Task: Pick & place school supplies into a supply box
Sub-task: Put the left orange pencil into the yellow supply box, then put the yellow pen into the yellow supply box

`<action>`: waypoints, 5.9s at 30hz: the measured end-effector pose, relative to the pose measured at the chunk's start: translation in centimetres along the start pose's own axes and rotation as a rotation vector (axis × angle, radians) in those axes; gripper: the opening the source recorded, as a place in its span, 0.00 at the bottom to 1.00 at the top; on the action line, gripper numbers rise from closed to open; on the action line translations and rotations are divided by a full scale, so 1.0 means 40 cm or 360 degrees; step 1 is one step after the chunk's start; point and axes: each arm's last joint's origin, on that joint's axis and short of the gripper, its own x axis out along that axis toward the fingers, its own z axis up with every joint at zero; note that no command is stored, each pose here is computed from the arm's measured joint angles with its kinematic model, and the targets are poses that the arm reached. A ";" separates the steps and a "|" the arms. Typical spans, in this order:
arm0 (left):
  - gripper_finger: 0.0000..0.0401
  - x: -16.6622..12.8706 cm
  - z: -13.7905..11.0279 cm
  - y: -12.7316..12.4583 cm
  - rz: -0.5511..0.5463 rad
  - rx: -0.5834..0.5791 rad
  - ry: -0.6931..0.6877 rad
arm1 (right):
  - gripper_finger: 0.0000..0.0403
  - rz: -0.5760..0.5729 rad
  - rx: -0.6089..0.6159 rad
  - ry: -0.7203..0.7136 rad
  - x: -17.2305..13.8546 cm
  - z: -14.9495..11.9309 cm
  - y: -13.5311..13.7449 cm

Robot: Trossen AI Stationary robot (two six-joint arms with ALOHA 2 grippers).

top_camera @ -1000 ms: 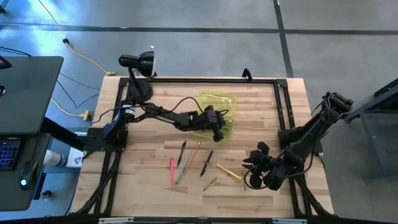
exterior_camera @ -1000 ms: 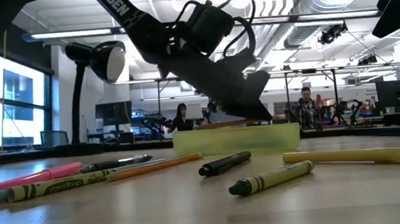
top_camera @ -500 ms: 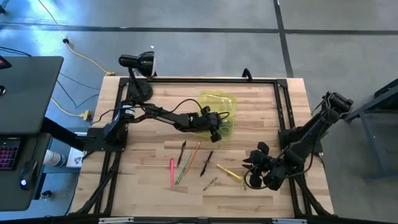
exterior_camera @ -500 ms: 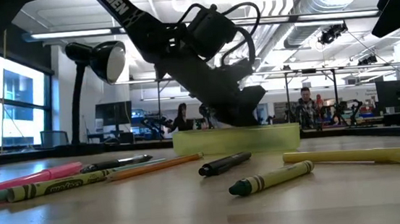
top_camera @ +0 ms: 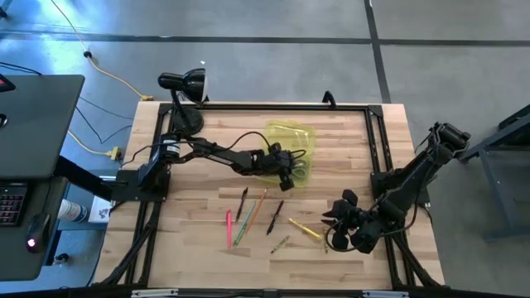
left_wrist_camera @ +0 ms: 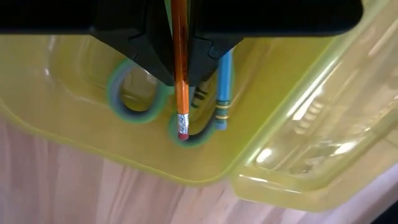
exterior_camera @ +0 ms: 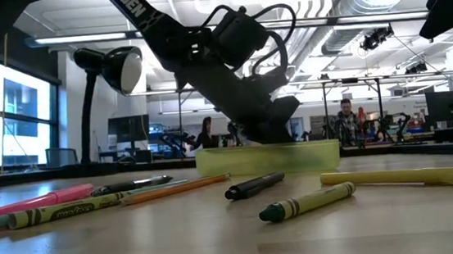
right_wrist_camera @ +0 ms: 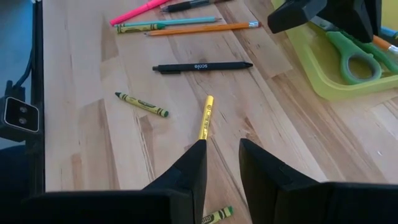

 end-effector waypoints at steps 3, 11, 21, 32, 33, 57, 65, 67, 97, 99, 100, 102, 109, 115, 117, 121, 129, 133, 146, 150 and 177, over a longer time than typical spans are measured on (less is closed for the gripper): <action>0.17 0.000 0.002 0.001 0.0019 0.0000 -0.0001 | 0.18 0.0000 -0.0003 0.0000 0.000 0.000 0.000; 0.17 -0.006 0.061 0.000 0.0073 0.0054 -0.0070 | 0.18 -0.0001 -0.0044 0.0000 0.000 0.000 0.000; 0.17 -0.010 0.077 0.000 0.0089 -0.0004 -0.0027 | 0.18 -0.0001 -0.0074 0.0001 0.000 0.000 0.000; 0.17 0.005 0.033 0.003 0.0171 -0.0009 0.0159 | 0.18 0.0000 -0.0074 0.0001 0.000 0.000 0.000; 0.17 0.005 0.034 0.003 0.0170 0.0004 0.0154 | 0.18 0.0001 -0.0073 0.0001 0.000 0.000 0.000; 0.17 -0.001 0.030 0.000 0.0068 0.0105 0.0213 | 0.18 0.0002 -0.0074 -0.0005 0.000 0.001 0.000; 0.17 -0.001 0.039 0.005 0.0207 0.0113 0.0149 | 0.18 0.0001 -0.0101 -0.0005 0.000 0.001 0.000; 0.17 -0.001 0.041 0.004 0.0206 0.0111 0.0141 | 0.18 0.0001 -0.0116 -0.0006 0.000 0.001 0.000; 0.66 -0.013 0.071 0.005 0.0034 -0.0198 0.0064 | 0.18 0.0010 -0.0117 -0.0012 0.000 0.001 0.002; 0.66 -0.032 0.099 0.005 -0.0013 -0.0197 0.0046 | 0.18 0.0010 -0.0117 -0.0012 0.000 0.001 0.002; 0.65 -0.044 0.115 0.005 -0.0039 -0.0192 0.0051 | 0.18 0.0010 -0.0117 -0.0013 0.000 0.002 0.002; 0.63 -0.067 0.143 0.008 -0.0060 -0.0183 0.0094 | 0.18 0.0010 -0.0116 -0.0013 0.000 0.001 0.002; 0.50 -0.195 0.236 0.031 -0.0036 -0.0015 0.0535 | 0.18 0.0011 -0.0115 -0.0015 0.000 0.002 0.002; 0.41 -0.294 0.232 0.043 -0.0059 -0.0037 0.1100 | 0.18 0.0012 -0.0108 -0.0015 0.000 0.001 0.003; 0.39 -0.327 0.216 0.043 -0.0018 -0.0150 0.1305 | 0.18 0.0012 -0.0105 -0.0015 0.000 0.001 0.003; 0.36 -0.412 0.188 0.011 0.0257 -0.0198 0.1496 | 0.18 0.0013 -0.0104 -0.0014 0.000 0.001 0.003; 0.37 -0.576 0.137 -0.175 0.0699 -0.0341 0.0998 | 0.18 0.0011 -0.0105 -0.0013 0.000 0.001 0.002; 0.36 -0.644 0.081 -0.287 0.0706 -0.0370 0.0801 | 0.18 -0.0014 -0.0118 -0.0054 0.001 0.002 0.001; 0.36 -0.737 -0.135 -0.391 0.0910 -0.0770 0.0677 | 0.18 -0.0005 -0.0095 -0.0059 0.001 0.003 0.003; 0.36 -0.730 -0.196 -0.374 0.1046 -0.0795 0.0654 | 0.18 -0.0013 -0.0129 -0.0068 0.001 0.004 0.002; 0.36 -0.744 -0.174 -0.343 0.0969 -0.0694 0.0385 | 0.32 0.0229 -0.0203 0.0216 0.207 0.034 0.031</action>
